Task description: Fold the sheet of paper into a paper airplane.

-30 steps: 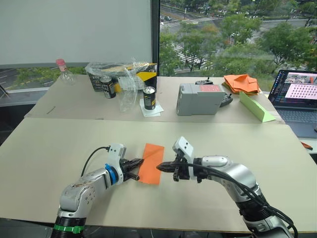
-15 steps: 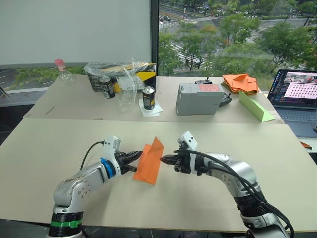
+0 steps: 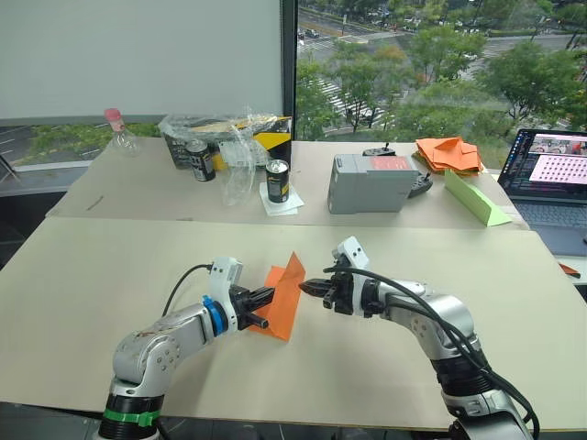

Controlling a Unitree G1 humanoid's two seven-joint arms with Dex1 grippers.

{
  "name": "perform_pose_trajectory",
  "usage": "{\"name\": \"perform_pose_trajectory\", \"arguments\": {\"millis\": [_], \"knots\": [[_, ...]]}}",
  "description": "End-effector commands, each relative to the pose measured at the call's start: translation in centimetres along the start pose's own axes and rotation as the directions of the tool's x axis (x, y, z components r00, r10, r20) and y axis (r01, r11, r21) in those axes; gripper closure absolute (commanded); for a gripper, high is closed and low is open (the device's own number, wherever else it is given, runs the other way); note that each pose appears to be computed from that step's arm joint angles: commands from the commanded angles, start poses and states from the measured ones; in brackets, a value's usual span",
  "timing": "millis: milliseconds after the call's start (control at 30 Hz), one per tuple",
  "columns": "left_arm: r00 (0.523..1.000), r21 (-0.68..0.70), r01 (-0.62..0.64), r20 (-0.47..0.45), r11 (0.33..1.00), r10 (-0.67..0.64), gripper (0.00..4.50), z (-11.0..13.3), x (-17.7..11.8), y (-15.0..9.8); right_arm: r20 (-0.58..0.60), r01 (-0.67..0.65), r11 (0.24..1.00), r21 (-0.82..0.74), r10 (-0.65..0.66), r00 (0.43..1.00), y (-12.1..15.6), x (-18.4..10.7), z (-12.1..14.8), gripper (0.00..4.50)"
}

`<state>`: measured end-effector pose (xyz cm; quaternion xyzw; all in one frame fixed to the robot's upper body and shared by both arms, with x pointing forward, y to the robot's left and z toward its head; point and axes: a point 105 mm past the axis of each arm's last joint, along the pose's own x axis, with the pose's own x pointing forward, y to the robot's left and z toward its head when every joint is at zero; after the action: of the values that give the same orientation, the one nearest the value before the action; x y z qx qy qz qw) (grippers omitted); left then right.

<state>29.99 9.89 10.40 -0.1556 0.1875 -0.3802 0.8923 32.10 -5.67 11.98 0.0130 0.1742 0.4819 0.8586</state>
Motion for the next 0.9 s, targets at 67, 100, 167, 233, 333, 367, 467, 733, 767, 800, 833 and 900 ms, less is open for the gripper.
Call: {"name": "perform_pose_trajectory", "arguments": {"millis": [67, 100, 167, 233, 333, 367, 467, 733, 767, 800, 833, 900], "knots": [[0.996, 0.059, 0.083, 0.016, 0.995, -0.084, 4.49, 1.3, 0.7, -2.0, 0.110, 0.023, 1.000, 0.004, -0.023, 0.994, -0.4, -0.9, 2.4, 4.50], [0.996, 0.064, 0.091, 0.009, 0.994, -0.091, 4.49, 1.2, 0.8, -2.1, 0.126, 0.030, 0.999, 0.011, -0.031, 0.992, -0.5, -1.0, 2.7, 4.50], [0.995, 0.081, 0.104, -0.005, 0.991, -0.104, 4.49, 1.0, 1.0, -2.4, 0.161, 0.045, 0.999, 0.026, -0.048, 0.986, -0.8, -1.2, 3.4, 4.50], [0.993, 0.087, 0.120, -0.017, 0.989, -0.119, 4.49, 0.9, 1.1, -2.6, 0.197, 0.056, 0.998, 0.042, -0.063, 0.978, -1.1, -1.4, 4.1, 4.50], [0.989, 0.111, 0.146, -0.048, 0.983, -0.142, 4.49, 0.5, 1.5, -3.0, 0.254, 0.073, 0.995, 0.065, -0.088, 0.963, -1.5, -1.9, 5.4, 4.50], [0.987, 0.119, 0.156, -0.063, 0.981, -0.149, 4.49, 0.3, 1.6, -3.1, 0.280, 0.086, 0.994, 0.072, -0.103, 0.955, -1.8, -2.1, 5.9, 4.50], [0.983, 0.134, 0.171, -0.085, 0.976, -0.161, 4.49, 0.0, 1.8, -3.2, 0.331, 0.125, 0.988, 0.094, -0.150, 0.932, -2.5, -2.7, 6.8, 4.50], [0.980, 0.141, 0.186, -0.102, 0.972, -0.173, 4.49, -0.4, 2.4, -3.1, 0.253, 0.051, 0.998, 0.024, -0.055, 0.966, -0.5, -2.5, 5.5, 4.50], [0.980, 0.140, 0.185, -0.102, 0.973, -0.172, 4.49, -0.4, 2.5, -3.1, 0.205, 0.040, 0.999, -0.011, -0.037, 0.978, 0.0, -2.2, 4.5, 4.50], [0.980, 0.140, 0.184, -0.100, 0.973, -0.171, 4.49, -0.4, 2.6, -3.0, 0.160, 0.029, 0.999, -0.040, -0.022, 0.987, 0.5, -2.0, 3.6, 4.50], [0.980, 0.140, 0.184, -0.100, 0.973, -0.171, 4.49, -0.5, 2.6, -3.0, 0.129, 0.020, 0.998, -0.065, -0.012, 0.992, 0.8, -1.9, 2.9, 4.50], [0.981, 0.138, 0.180, -0.097, 0.974, -0.167, 4.49, -0.5, 2.6, -3.0, 0.064, 0.004, 0.995, -0.095, 0.002, 0.998, 1.2, -1.9, 1.6, 4.50]]}}
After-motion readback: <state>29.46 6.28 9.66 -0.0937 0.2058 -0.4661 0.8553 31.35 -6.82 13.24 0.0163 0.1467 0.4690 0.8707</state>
